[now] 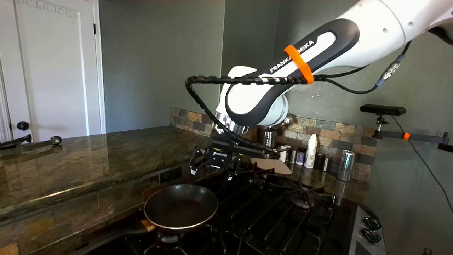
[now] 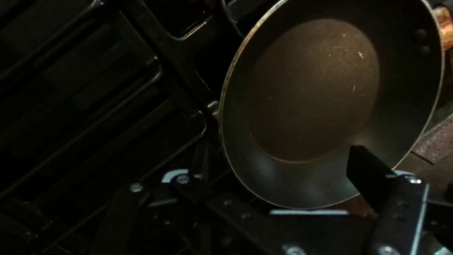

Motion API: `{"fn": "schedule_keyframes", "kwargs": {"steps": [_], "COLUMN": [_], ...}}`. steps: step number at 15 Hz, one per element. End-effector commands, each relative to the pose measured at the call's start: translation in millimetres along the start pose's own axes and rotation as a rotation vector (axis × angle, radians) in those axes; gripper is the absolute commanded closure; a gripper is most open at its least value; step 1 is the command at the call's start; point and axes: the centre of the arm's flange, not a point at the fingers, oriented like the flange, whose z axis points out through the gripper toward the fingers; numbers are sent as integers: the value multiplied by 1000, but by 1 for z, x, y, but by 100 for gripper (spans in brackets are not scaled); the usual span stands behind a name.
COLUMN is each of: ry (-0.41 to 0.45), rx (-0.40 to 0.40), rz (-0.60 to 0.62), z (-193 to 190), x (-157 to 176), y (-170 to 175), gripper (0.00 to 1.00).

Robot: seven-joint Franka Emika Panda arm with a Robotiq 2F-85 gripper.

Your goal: Move the pan to the top right corner

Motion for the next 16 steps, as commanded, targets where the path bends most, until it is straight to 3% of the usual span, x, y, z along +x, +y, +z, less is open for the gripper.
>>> {"fn": "schedule_keyframes", "kwargs": {"steps": [1,9,14,16], "ry": [41,174,206,195], "rx": [-14,-76,-100,-71], "rz": [18,-52,-90,-101], "z": [-37,-84,-100,-97], "x": [-27,-45,-57,-45], "y": [2,-8,-12,-18], "gripper": [0,0,0,0]}}
